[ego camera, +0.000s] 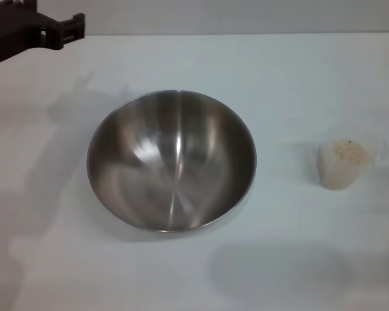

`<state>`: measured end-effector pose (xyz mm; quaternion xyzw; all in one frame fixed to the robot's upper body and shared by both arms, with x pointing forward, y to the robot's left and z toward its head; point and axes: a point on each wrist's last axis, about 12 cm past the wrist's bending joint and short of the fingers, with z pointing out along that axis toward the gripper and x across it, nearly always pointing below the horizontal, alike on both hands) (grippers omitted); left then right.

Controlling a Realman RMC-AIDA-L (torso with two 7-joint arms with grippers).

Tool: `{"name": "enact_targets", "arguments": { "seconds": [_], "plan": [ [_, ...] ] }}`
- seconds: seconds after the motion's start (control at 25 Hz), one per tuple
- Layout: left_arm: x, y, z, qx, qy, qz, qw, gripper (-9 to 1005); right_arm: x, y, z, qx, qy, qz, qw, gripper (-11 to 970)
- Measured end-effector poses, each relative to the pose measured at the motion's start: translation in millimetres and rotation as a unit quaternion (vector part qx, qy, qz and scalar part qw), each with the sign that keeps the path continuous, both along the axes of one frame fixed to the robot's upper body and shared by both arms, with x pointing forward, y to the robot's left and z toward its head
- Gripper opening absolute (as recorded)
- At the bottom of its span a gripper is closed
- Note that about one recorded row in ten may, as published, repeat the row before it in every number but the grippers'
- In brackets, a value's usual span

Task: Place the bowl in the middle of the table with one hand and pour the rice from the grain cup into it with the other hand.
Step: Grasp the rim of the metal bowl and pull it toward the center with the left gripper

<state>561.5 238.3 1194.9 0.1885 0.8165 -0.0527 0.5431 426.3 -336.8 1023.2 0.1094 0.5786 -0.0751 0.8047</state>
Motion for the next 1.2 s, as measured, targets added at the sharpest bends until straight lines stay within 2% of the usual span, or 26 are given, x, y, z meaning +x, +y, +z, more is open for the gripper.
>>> {"name": "enact_targets", "arguments": {
  "seconds": [0.04, 0.16, 0.36, 0.56, 0.64, 1.2],
  "plan": [
    [-0.5, -1, 7.8, -0.003, 0.025, -0.017, 1.0, 810, 0.4, 0, 0.1, 0.0, 0.0, 0.0, 1.0, 835],
    [-1.5, -2, 13.9, -0.011, 0.042, -0.037, 0.998, 811, 0.5, 0, 0.2, 0.0, 0.0, 0.0, 1.0, 835],
    [-8.6, -1, 14.6, -0.036, 0.079, -0.074, 0.993, 814, -0.2, 0, -0.2, -0.001, 0.001, 0.0, 1.0, 835],
    [-19.2, -2, 6.2, -0.045, 0.126, -0.098, 0.986, 818, -1.9, 0, -0.9, 0.0, 0.002, -0.002, 1.0, 834],
    [-23.8, -3, -4.5, -0.044, 0.151, -0.103, 0.982, 820, -2.2, 0, -1.0, 0.0, 0.002, -0.002, 1.0, 834],
    [-34.0, -8, -29.2, -0.029, 0.184, -0.115, 0.976, 823, -4.6, 0, -2.8, 0.003, 0.007, -0.003, 1.0, 834]
  ]
}}
